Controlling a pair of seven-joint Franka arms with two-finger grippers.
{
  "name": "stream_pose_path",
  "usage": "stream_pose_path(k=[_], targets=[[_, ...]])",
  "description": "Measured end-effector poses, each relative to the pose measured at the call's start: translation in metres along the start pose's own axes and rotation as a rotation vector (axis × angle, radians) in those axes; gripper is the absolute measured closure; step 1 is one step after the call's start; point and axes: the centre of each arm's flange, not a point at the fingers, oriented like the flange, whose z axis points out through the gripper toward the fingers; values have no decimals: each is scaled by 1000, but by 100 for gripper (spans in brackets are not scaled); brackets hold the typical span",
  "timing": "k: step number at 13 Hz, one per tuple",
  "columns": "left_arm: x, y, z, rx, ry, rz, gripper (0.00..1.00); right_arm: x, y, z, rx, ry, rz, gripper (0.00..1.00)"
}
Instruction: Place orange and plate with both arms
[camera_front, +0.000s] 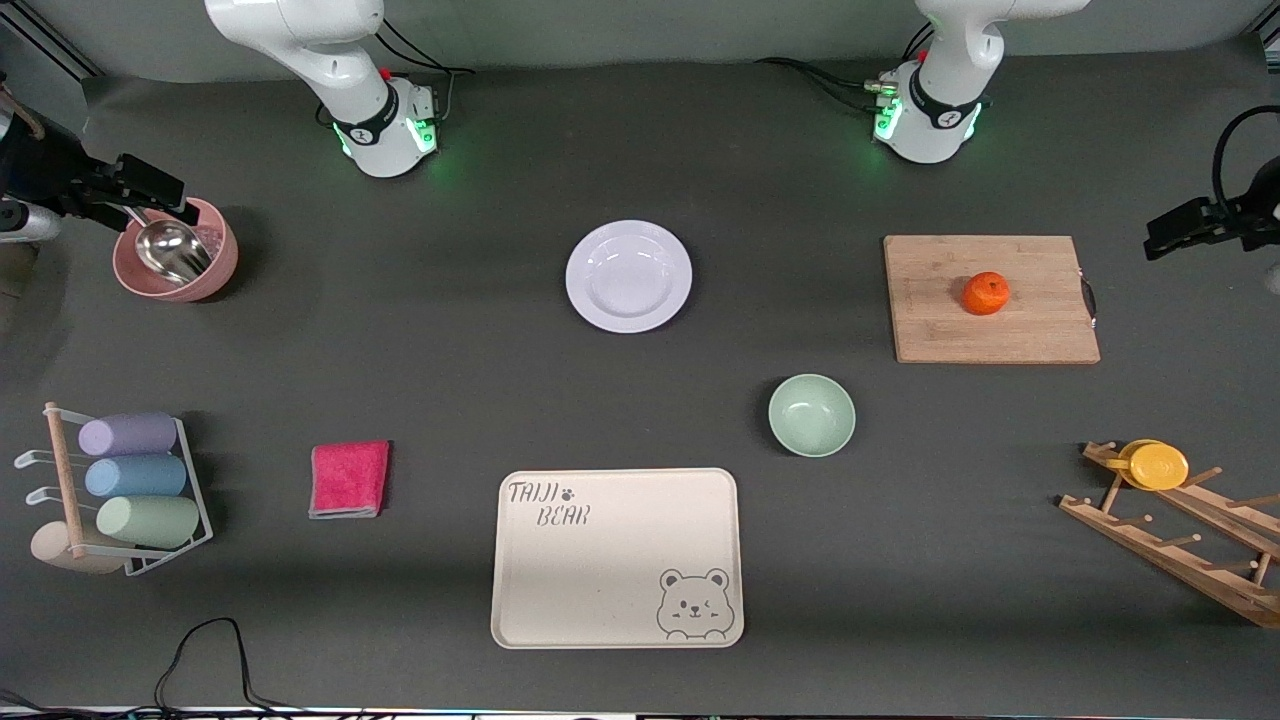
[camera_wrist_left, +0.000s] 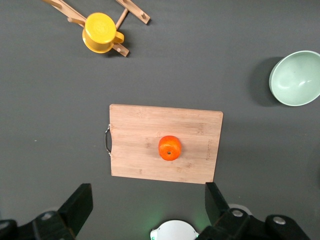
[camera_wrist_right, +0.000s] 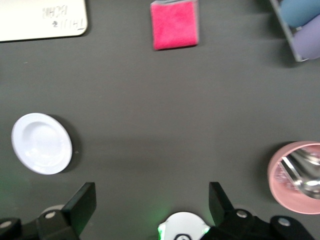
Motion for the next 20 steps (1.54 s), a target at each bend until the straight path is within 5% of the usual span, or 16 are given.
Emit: stream_pose_path(k=[8, 13, 20], targets=[[-39, 12, 192, -21, -21, 4, 0, -9, 40, 102, 423, -125, -40, 0], [-49, 10, 239, -27, -13, -16, 0, -27, 32, 189, 674, -113, -64, 0], [-63, 19, 316, -32, 33, -16, 0, -57, 24, 303, 880, -47, -104, 0]])
